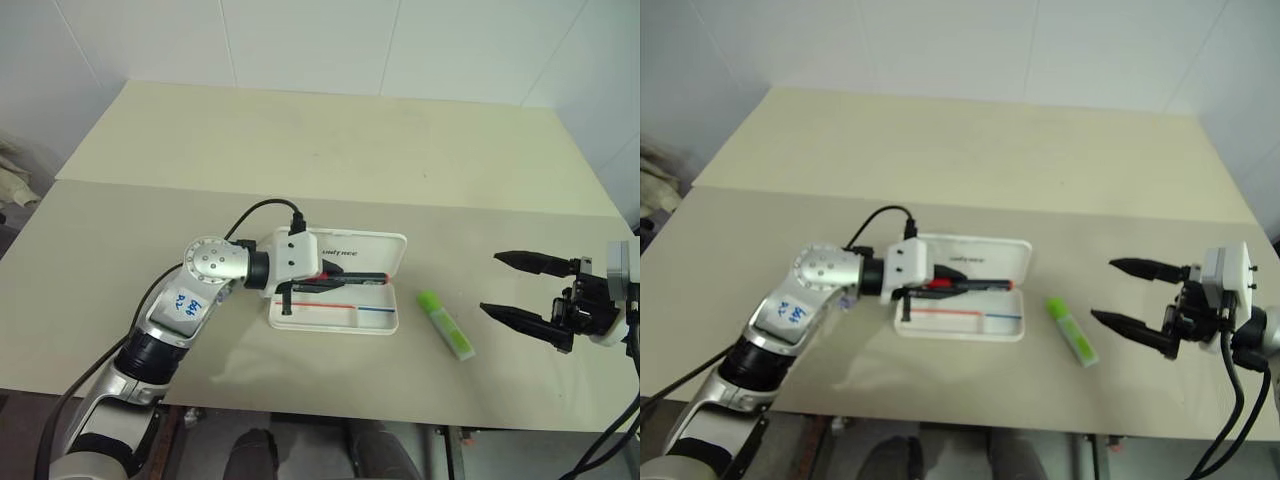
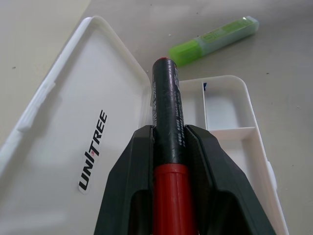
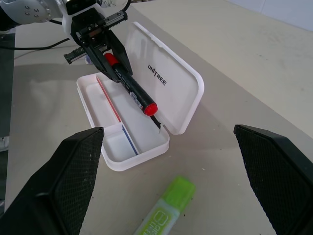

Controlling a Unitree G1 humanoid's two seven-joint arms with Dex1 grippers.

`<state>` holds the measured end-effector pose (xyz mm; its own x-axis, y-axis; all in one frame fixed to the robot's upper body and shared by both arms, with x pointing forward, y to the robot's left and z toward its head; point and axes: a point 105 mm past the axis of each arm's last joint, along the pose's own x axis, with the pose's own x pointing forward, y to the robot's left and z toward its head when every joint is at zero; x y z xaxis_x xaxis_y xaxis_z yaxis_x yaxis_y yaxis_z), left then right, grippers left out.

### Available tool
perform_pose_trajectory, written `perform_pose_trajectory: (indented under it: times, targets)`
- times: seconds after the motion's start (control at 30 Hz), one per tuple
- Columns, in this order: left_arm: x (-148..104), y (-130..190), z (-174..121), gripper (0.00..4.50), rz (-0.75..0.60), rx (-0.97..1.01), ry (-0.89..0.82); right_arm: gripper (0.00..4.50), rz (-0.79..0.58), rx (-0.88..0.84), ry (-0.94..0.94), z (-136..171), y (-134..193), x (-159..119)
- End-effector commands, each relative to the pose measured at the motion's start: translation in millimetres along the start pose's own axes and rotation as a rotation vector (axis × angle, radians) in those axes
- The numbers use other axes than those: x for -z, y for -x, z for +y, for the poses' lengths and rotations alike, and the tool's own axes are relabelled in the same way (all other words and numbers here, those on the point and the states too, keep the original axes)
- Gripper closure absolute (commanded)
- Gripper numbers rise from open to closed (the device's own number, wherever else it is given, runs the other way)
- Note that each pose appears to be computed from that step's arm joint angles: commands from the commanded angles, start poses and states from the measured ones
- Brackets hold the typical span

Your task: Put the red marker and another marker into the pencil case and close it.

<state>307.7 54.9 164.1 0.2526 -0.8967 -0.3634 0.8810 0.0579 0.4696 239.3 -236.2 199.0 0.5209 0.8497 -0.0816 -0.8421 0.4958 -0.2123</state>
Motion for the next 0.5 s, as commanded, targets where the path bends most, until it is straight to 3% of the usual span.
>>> perform_pose_trajectory:
  times: [0.03,0.07,0.1,0.4,0.5]
  targets:
    - [-3.4,-2.4,-4.7,3.88,-0.020,0.012,-0.010,0.00,-0.016,0.010,0.058,-0.8,2.3,-13.1]
    - [-3.3,-3.0,-6.1,3.88,-0.021,0.016,-0.008,0.00,-0.015,0.010,0.058,-0.9,2.2,-13.2]
    - [-3.3,-3.5,-7.2,3.13,-0.024,0.019,-0.005,0.00,-0.016,0.011,0.059,-1.0,2.2,-13.3]
    - [-4.3,-5.2,-9.5,0.18,-0.035,0.030,0.010,0.00,-0.015,0.016,0.063,-2.1,2.4,-14.4]
    - [-5.4,-4.6,-9.5,0.02,-0.039,0.034,0.015,0.00,-0.016,0.017,0.063,-2.0,2.3,-14.6]
